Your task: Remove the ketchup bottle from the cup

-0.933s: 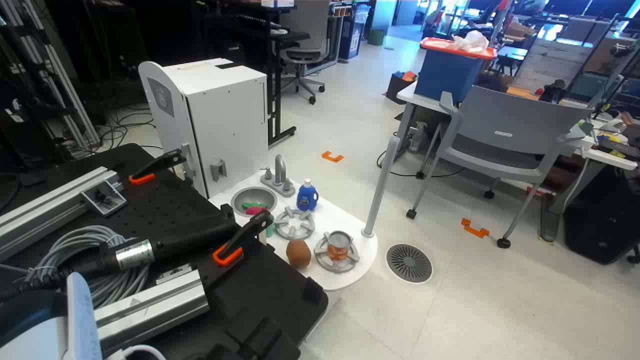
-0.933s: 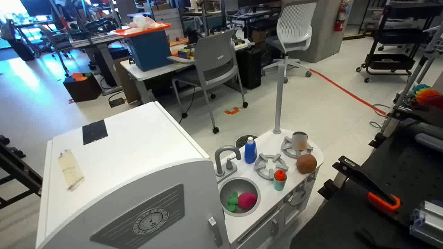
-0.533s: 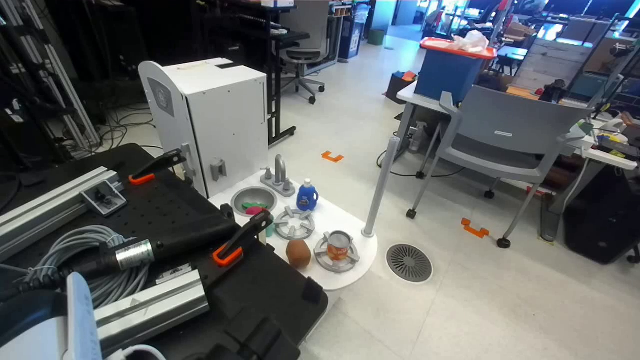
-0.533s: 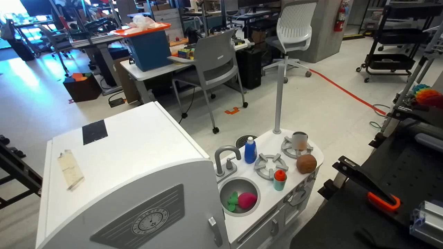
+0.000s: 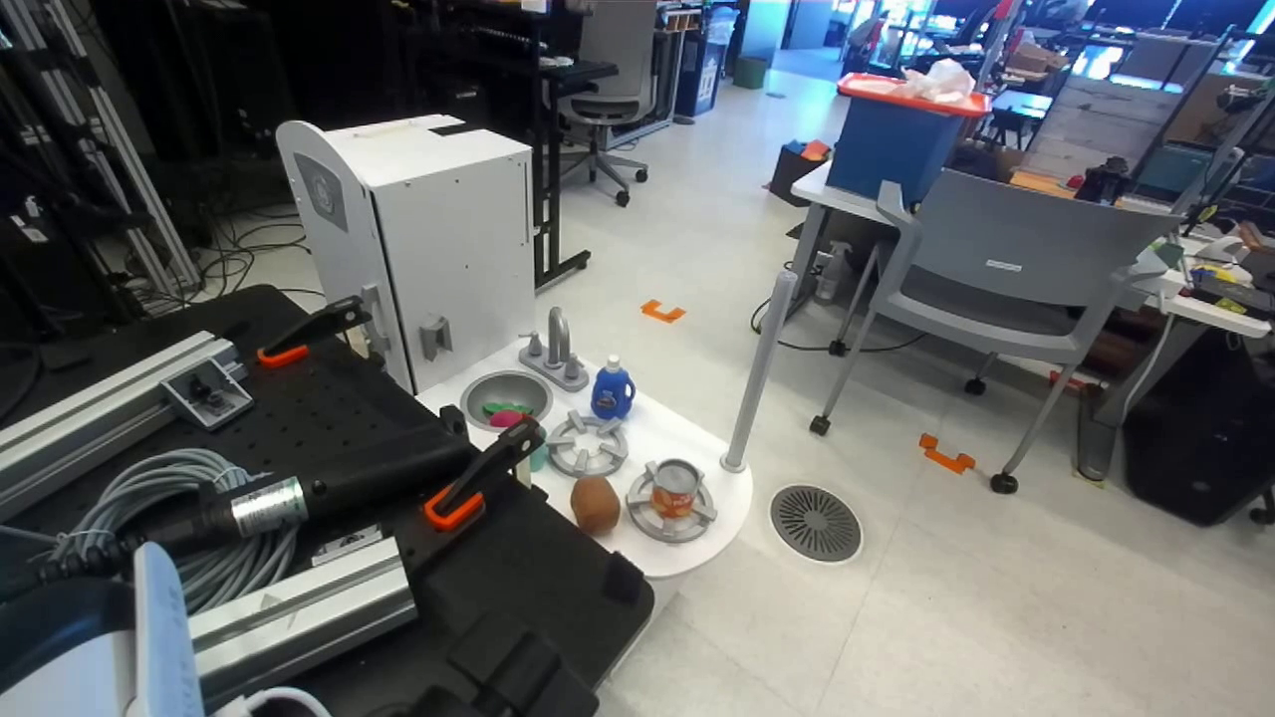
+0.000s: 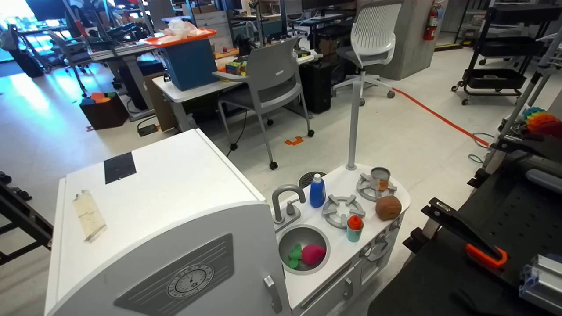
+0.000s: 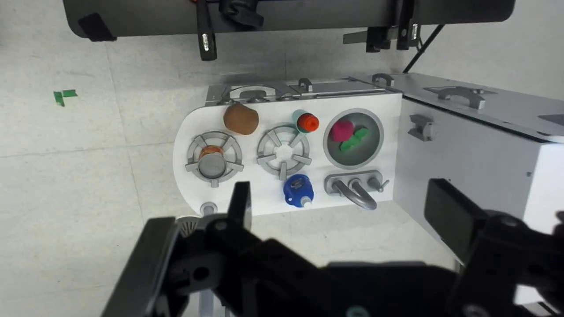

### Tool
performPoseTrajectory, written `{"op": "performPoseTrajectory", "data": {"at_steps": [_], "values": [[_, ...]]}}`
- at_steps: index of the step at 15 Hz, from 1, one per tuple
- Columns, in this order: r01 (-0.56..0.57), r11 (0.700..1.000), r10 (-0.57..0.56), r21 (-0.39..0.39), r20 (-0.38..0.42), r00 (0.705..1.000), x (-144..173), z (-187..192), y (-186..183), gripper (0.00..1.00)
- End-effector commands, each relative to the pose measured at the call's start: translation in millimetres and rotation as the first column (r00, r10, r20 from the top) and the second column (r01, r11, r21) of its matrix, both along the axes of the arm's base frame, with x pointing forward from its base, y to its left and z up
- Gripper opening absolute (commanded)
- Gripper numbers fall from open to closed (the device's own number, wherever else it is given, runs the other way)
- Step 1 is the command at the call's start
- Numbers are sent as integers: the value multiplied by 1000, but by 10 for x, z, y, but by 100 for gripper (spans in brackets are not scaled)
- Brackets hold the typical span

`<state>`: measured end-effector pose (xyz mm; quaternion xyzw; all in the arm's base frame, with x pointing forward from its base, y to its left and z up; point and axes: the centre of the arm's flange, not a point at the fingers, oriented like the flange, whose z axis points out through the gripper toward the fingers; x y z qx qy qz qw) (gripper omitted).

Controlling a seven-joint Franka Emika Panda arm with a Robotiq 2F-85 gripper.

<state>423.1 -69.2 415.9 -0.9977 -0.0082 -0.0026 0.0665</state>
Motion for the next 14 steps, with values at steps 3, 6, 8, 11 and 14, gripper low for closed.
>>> {"op": "performPoseTrajectory", "data": {"at_steps": [3, 6, 8, 11, 14], "values": [[40, 991, -51, -129, -86, 995, 501, -1379, 559, 100], [35, 981, -59, -191, -120, 991, 653, -2058, 793, 100], [37, 972, -70, -231, -138, 988, 769, -2424, 924, 100], [60, 966, -98, -253, -142, 985, 984, -2889, 1085, 100], [62, 968, -97, -243, -135, 986, 1199, -3276, 1272, 100]]}}
